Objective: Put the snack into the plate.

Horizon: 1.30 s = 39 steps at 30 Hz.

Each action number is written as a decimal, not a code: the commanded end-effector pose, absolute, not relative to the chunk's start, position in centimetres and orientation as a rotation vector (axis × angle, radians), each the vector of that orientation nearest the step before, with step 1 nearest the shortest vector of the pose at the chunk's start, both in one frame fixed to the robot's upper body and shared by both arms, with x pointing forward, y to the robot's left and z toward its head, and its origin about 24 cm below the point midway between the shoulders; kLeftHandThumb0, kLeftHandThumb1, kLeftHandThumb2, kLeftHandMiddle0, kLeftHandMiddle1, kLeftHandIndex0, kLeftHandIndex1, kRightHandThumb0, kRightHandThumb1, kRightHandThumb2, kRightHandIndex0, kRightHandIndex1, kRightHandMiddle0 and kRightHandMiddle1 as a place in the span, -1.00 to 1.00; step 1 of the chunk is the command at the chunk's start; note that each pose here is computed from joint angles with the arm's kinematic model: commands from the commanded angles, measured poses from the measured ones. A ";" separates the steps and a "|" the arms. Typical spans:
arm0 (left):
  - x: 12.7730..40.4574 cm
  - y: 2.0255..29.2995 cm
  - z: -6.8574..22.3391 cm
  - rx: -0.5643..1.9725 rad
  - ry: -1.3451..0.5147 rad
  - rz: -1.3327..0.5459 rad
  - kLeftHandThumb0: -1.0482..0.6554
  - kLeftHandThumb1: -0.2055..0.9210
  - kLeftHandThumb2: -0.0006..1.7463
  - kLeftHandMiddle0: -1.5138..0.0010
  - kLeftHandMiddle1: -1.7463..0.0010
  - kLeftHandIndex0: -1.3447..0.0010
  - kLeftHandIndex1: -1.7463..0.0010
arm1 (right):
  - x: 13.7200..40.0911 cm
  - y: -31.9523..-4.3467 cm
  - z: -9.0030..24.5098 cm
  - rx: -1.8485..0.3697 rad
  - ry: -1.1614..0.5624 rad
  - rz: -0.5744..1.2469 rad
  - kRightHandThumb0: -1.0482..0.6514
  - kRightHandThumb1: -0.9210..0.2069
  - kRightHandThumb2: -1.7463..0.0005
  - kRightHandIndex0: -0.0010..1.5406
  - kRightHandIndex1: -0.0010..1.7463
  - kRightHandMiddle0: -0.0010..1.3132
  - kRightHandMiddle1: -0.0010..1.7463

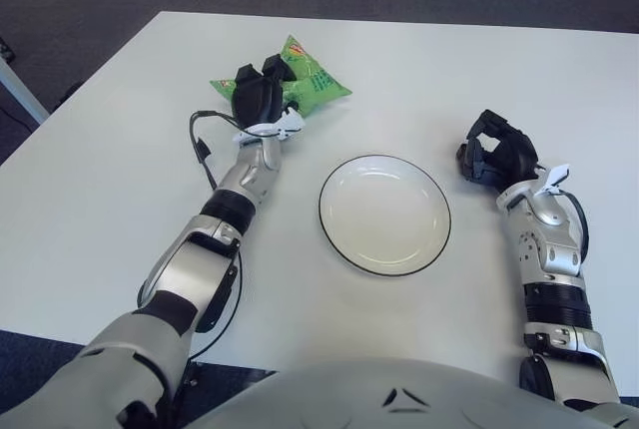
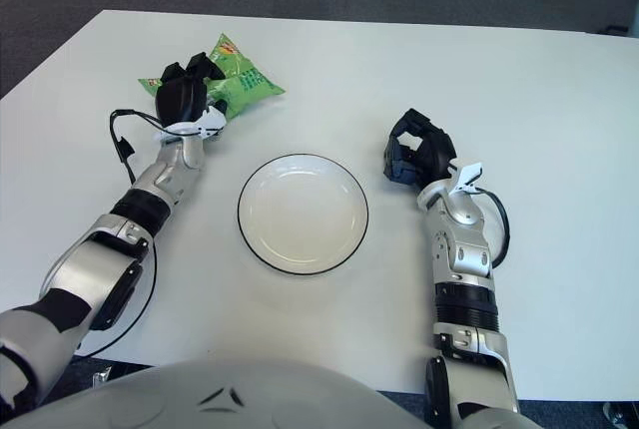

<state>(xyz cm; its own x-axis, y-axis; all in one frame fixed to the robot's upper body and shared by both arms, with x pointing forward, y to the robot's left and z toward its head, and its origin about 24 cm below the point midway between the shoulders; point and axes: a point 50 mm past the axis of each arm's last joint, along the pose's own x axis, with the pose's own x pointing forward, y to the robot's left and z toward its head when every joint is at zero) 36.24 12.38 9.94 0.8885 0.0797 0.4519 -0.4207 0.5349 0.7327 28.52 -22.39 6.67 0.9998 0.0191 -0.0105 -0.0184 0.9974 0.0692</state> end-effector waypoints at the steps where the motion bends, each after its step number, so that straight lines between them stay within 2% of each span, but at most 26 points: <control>1: 36.0 13.0 9.7 0.989 -0.389 0.288 0.91 -0.50 0.84 -0.07 -1.00 -0.58 -1.00 | 27.5 -22.3 4.0 0.096 0.128 0.013 -0.33 0.07 -0.51 0.69 1.00 -0.07 1.00; 15: 36.0 13.8 14.9 0.886 -0.648 0.253 0.97 -0.64 0.96 -0.17 -1.00 -0.74 -1.00 | 27.5 -22.3 4.0 0.085 0.133 0.010 -0.33 0.07 -0.51 0.69 1.00 -0.07 1.00; 25: 35.6 13.8 17.4 0.859 -0.817 0.163 0.95 -0.59 0.92 -0.14 -1.00 -0.71 -1.00 | 27.6 -22.3 4.0 0.091 0.132 0.017 -0.33 0.07 -0.51 0.67 1.00 -0.06 1.00; 39: 34.8 13.8 19.9 0.798 -0.955 0.153 0.96 -0.62 0.94 -0.16 -1.00 -0.73 -1.00 | 27.5 -22.3 4.0 0.079 0.133 0.017 -0.33 0.07 -0.51 0.67 1.00 -0.06 1.00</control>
